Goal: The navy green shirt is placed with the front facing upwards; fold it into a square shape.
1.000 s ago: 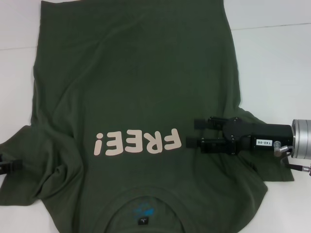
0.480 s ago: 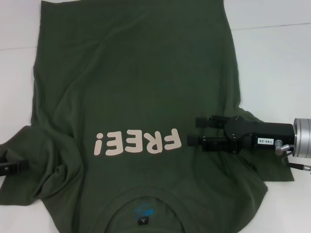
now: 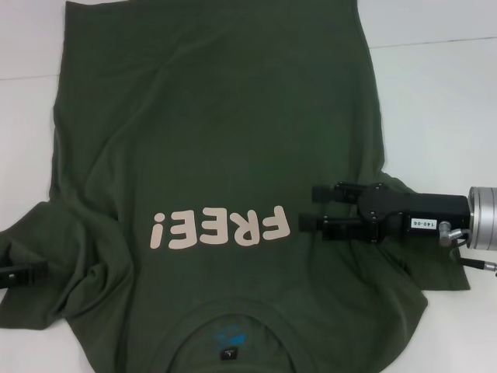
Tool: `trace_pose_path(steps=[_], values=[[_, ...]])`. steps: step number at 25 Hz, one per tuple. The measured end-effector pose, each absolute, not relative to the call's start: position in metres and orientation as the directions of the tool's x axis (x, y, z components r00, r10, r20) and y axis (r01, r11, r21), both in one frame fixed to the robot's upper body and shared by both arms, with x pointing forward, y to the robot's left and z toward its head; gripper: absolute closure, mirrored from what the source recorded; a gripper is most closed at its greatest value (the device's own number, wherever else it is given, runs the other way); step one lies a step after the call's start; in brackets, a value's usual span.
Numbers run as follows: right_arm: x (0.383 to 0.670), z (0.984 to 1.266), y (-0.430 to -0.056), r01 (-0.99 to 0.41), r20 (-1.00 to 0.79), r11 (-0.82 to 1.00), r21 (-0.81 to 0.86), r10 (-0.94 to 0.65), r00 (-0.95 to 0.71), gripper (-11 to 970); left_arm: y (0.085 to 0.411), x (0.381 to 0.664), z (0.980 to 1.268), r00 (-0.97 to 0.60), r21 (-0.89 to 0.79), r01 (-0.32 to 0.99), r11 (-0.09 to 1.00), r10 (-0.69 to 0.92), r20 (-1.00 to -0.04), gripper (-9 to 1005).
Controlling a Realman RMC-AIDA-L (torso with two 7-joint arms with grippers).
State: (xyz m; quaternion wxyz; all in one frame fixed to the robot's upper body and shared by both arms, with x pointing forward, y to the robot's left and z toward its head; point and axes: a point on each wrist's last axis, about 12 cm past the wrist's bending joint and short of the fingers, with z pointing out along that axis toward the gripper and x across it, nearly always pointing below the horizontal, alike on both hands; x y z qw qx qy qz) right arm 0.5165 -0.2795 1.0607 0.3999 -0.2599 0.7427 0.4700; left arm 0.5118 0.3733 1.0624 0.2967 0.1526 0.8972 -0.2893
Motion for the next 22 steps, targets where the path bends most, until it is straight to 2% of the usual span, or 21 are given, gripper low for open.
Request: trace_pose_path(steps=[22], values=[[0.5181,1.0616,-0.2785,-0.764,-0.840,0.422,0.488,-0.012,-0.543,45,0.3726,0.5132,1.0618,-0.771,-0.417,0.452,0.789,0.110,-0.627,203]])
